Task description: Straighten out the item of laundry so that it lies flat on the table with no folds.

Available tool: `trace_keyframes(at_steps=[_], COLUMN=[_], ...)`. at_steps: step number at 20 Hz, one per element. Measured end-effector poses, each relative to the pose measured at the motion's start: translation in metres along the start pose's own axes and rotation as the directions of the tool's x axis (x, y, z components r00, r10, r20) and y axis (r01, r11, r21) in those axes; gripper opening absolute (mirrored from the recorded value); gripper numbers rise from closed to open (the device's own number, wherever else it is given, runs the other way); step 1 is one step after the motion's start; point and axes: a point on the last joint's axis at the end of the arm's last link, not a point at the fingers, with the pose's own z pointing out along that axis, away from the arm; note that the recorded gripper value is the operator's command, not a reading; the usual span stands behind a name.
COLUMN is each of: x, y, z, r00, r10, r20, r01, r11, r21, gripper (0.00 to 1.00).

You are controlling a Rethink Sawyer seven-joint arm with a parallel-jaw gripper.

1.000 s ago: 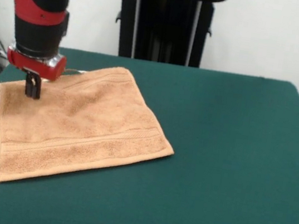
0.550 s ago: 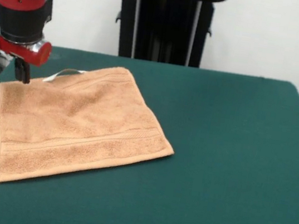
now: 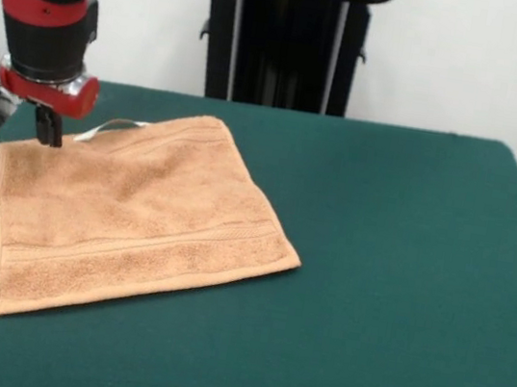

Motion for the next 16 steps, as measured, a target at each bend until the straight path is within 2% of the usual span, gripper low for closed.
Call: trace_keyframes(at_steps=[6, 13, 16], x=[-0.001, 0.0, -0.001], y=[0.008, 0.018, 0.017], z=[0.003, 0.023, 0.023], r00=[1.0, 0.999, 0.999], r10=[-0.013, -0.034, -0.034], r20=[0.0, -0.017, -0.017], r01=[0.013, 0.033, 0.033], r11=[1.0, 0.999, 0.999], r21=[-0.01, -0.026, -0.025], gripper=[0.0, 0.0, 0.0])
